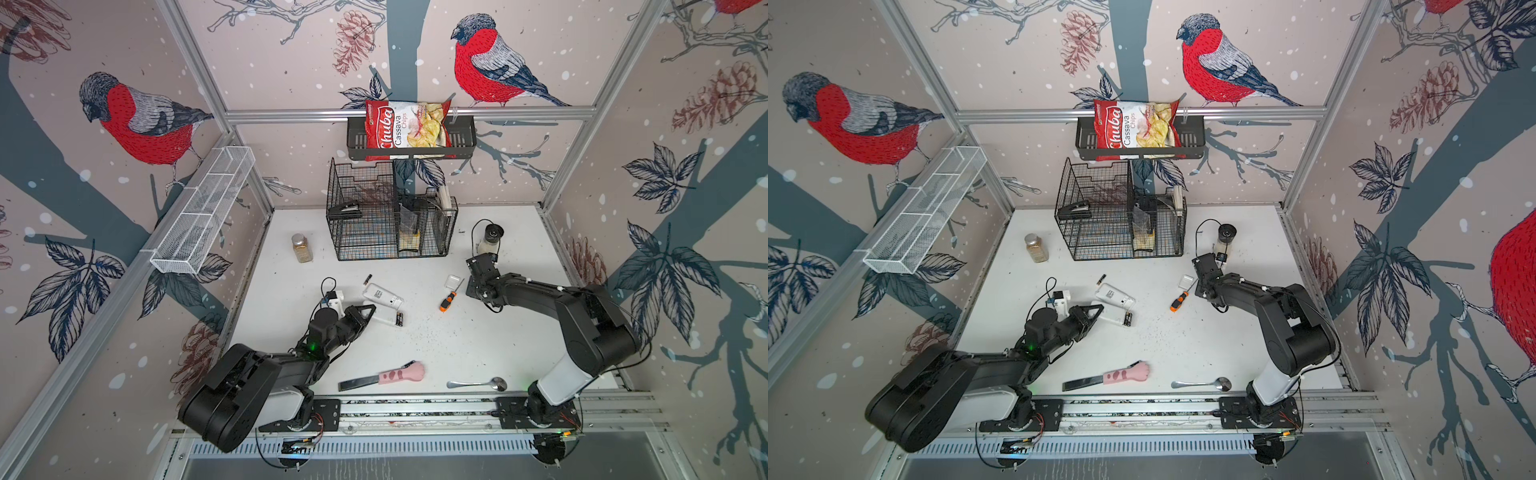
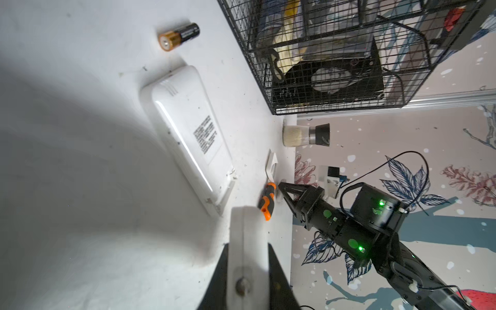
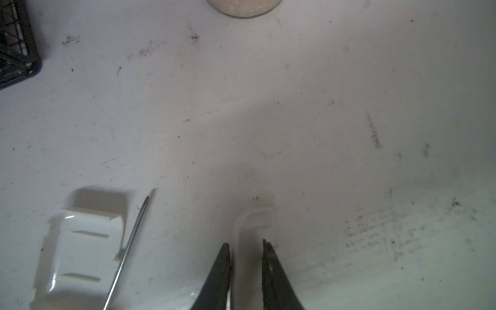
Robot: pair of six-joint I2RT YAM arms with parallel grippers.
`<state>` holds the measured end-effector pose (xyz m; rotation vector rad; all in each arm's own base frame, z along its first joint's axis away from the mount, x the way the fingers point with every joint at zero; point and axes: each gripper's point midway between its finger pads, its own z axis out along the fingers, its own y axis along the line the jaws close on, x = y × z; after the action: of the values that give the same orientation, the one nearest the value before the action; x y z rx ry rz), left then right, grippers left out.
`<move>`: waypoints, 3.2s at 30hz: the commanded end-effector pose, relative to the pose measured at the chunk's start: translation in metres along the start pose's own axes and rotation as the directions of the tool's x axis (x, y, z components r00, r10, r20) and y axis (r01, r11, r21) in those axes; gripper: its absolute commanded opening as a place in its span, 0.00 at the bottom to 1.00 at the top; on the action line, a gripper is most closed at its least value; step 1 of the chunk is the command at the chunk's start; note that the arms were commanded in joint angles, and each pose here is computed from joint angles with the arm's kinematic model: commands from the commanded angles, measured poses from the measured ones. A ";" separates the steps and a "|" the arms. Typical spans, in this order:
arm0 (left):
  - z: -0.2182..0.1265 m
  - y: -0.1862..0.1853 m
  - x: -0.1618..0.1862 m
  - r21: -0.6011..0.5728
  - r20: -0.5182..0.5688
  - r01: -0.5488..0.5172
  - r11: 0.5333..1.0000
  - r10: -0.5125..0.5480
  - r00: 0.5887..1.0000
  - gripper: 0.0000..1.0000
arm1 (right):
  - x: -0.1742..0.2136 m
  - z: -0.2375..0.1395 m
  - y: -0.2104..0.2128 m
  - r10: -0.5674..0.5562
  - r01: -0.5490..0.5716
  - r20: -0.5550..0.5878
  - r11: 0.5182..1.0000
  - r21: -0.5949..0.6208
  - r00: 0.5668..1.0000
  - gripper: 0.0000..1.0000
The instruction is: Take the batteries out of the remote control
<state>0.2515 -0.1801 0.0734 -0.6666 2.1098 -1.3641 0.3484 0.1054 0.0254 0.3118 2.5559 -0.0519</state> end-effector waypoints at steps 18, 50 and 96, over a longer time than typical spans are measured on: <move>-0.012 0.054 0.008 -0.211 0.013 0.032 0.977 -0.030 0.999 0.10 | -0.022 -0.040 0.021 0.037 -0.028 0.084 0.994 -0.106 0.996 0.41; -0.072 0.100 -0.009 -0.559 0.128 0.024 0.829 0.058 0.990 0.56 | 0.009 -0.085 0.080 0.023 -0.012 0.045 0.969 -0.247 0.999 0.52; -0.033 -0.011 -0.039 -0.409 0.025 -0.217 0.886 0.248 0.968 0.56 | 0.083 -0.074 0.072 -0.034 0.009 -0.115 0.978 -0.207 0.993 0.15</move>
<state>0.2520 -0.1239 0.0871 -0.6744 2.3524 -0.7045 0.2637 0.2093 0.0387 0.2106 2.6559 0.2611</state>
